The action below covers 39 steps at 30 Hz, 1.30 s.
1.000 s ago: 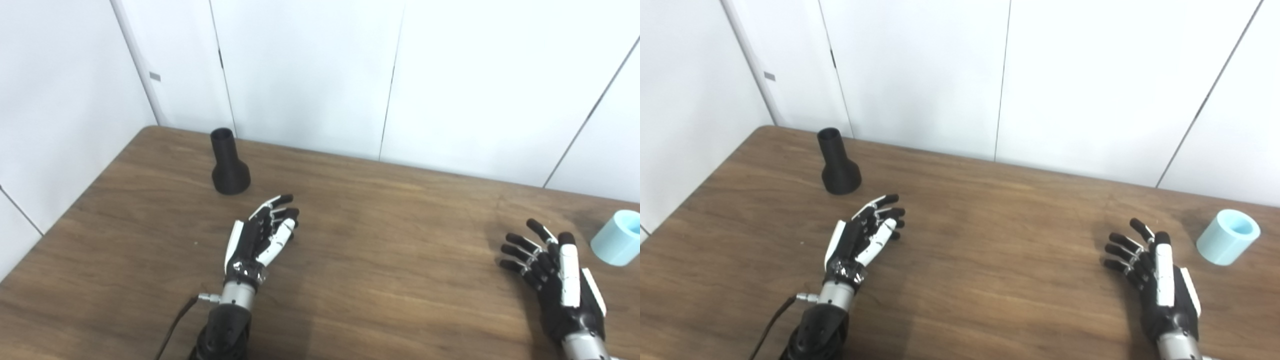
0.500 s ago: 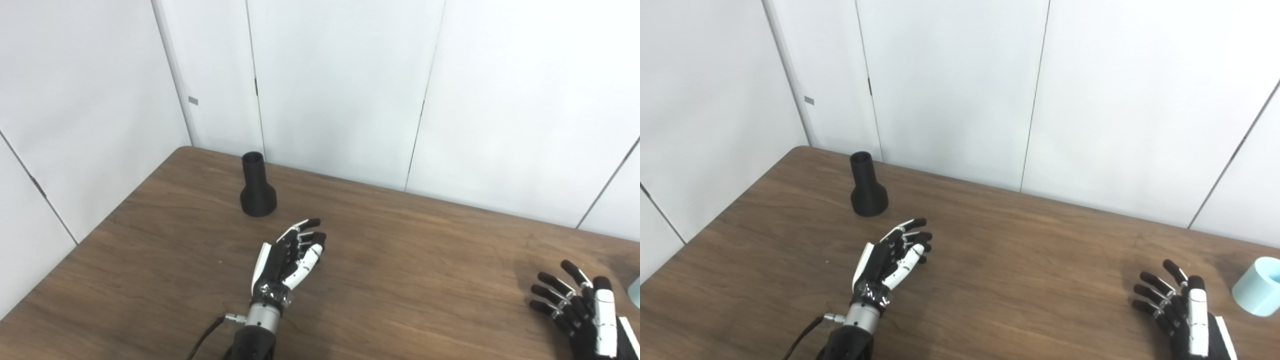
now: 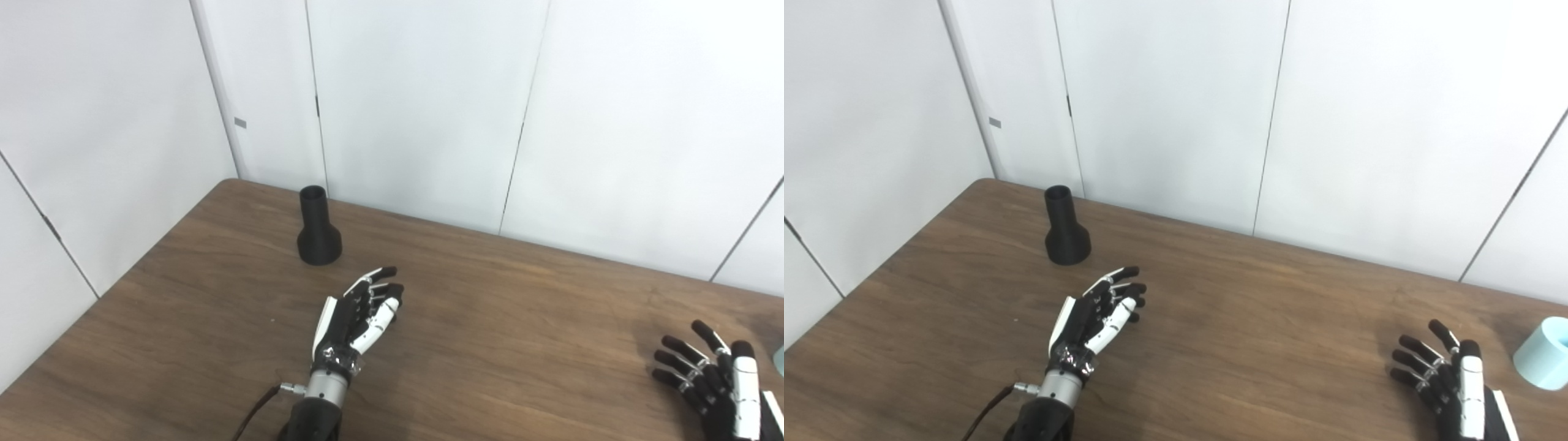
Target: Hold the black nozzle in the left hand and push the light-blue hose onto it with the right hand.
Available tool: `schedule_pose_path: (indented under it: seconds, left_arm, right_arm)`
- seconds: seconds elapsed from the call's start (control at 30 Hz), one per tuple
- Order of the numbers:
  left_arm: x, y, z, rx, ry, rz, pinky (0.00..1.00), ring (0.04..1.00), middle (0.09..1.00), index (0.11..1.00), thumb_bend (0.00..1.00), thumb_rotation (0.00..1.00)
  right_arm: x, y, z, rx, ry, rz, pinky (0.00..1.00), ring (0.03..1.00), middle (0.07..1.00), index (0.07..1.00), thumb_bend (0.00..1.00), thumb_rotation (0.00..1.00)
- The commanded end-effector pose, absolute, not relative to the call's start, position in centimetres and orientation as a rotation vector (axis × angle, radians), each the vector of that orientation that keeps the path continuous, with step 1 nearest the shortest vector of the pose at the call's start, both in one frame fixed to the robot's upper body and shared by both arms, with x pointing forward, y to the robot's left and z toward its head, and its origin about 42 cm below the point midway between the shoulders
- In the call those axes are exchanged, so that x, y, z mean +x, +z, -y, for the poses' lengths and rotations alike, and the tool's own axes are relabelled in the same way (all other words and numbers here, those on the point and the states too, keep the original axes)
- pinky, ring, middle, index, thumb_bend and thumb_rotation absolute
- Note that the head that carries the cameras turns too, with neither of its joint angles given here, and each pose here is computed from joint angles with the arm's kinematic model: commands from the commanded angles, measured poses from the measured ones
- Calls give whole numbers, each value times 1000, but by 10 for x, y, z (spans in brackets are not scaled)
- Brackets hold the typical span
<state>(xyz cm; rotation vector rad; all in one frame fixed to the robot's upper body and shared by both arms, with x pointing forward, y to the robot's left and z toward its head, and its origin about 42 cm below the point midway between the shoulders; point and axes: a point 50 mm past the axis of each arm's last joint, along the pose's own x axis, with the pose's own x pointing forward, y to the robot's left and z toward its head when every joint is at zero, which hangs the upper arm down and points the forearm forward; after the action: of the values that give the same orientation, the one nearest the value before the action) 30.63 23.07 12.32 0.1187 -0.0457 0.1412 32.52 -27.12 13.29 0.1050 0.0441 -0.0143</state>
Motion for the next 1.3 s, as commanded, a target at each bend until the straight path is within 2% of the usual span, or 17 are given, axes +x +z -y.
schedule_pose_path:
  seconds: [0.0, 0.1, 0.2, 0.33, 0.43, 0.5, 0.57, 0.73, 0.8, 0.9, 1.07, 1.2, 1.27]
  left_arm:
    - [305, 112, -220, 116, 113, -33, 637, 688, 730, 803, 330, 397]
    - [304, 112, -220, 119, 116, -21, 631, 686, 724, 798, 397, 392]
    - [303, 112, -221, 156, 134, 0, 593, 663, 709, 786, 464, 347]
    - [303, 111, -223, 227, 161, 66, 528, 620, 694, 782, 488, 282]
    - [303, 116, -226, 233, 199, 91, 575, 622, 685, 782, 518, 214]
    - [303, 120, -229, 232, 224, 107, 655, 649, 684, 785, 545, 153]
    - [303, 126, -233, 219, 246, 133, 669, 658, 687, 788, 570, 126]
    - [302, 145, -247, 248, 293, 209, 647, 647, 688, 781, 647, 144]
    - [302, 154, -254, 274, 306, 225, 745, 667, 698, 796, 687, 174]
    - [300, 171, -267, 330, 346, 241, 806, 690, 714, 810, 740, 185]
    - [298, 197, -291, 354, 397, 264, 743, 713, 748, 820, 785, 122]
    - [297, 213, -312, 390, 442, 281, 763, 748, 778, 830, 804, 196]
    - [297, 219, -322, 430, 483, 290, 763, 740, 766, 819, 836, 238]
  right_arm:
    - [322, 132, 272, 102, -10, -54, 612, 700, 730, 895, 298, 1000]
    - [321, 133, 271, 105, -9, -53, 609, 696, 725, 892, 302, 1000]
    - [320, 135, 271, 105, -6, -52, 613, 701, 731, 895, 301, 1000]
    - [318, 137, 270, 99, -6, -55, 619, 703, 734, 896, 298, 1000]
    - [317, 139, 269, 90, -6, -58, 638, 711, 739, 900, 282, 1000]
    - [317, 140, 268, 103, -4, -57, 631, 717, 745, 907, 277, 1000]
    - [316, 141, 267, 110, -7, -57, 622, 716, 746, 906, 283, 1000]
    - [314, 145, 265, 104, -19, -67, 599, 710, 743, 902, 274, 1000]
    - [314, 145, 265, 100, -19, -70, 616, 708, 735, 898, 268, 1000]
    - [314, 146, 264, 96, -20, -67, 641, 710, 733, 901, 265, 1000]
    - [313, 146, 263, 90, -20, -68, 666, 718, 743, 900, 262, 1000]
    - [313, 146, 261, 89, -22, -73, 662, 714, 737, 903, 249, 1000]
    - [313, 147, 260, 90, -19, -77, 677, 724, 745, 909, 243, 1000]
